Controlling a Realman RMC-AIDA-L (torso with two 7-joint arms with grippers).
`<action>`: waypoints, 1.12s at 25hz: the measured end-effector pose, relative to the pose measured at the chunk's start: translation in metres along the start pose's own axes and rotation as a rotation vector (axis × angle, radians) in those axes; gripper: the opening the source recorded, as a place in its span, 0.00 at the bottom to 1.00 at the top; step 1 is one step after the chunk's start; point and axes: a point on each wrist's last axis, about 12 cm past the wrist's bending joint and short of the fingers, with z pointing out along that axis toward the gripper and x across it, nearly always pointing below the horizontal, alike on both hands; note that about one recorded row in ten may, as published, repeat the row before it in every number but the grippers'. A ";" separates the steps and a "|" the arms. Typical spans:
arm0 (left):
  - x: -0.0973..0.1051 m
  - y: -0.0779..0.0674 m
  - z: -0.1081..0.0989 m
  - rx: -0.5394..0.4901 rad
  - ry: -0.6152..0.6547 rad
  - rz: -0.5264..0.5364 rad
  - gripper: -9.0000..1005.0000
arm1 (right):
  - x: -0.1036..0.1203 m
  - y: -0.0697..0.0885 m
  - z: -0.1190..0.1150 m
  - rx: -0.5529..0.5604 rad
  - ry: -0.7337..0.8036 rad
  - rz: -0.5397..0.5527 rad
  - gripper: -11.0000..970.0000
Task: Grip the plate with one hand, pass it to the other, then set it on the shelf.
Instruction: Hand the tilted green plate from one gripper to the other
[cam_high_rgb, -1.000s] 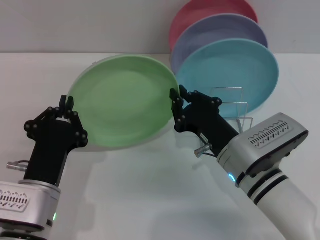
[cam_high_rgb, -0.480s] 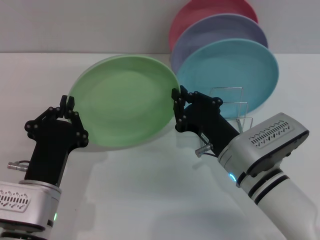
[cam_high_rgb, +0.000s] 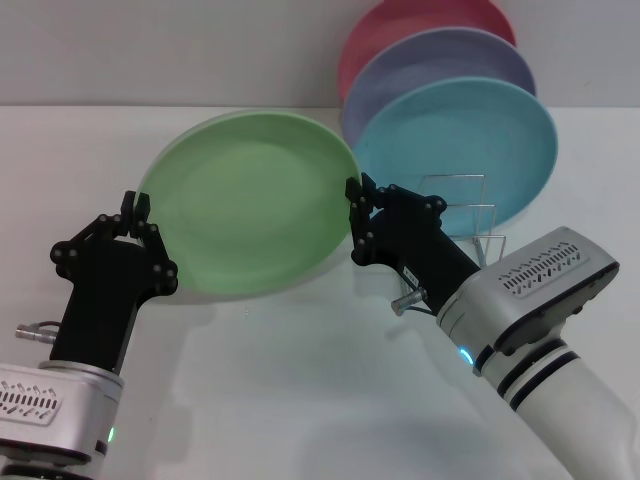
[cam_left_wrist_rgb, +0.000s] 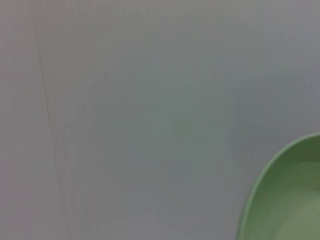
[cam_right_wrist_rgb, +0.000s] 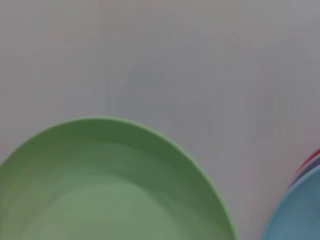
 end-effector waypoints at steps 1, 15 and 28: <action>0.000 0.000 0.000 0.000 0.000 0.000 0.05 | 0.000 0.000 0.000 -0.001 0.000 0.000 0.09; 0.000 0.000 0.000 0.000 0.000 0.000 0.05 | 0.000 0.000 0.000 -0.002 -0.001 -0.004 0.08; 0.000 0.000 0.000 0.001 -0.001 -0.005 0.05 | -0.001 0.000 0.001 0.000 -0.005 -0.002 0.04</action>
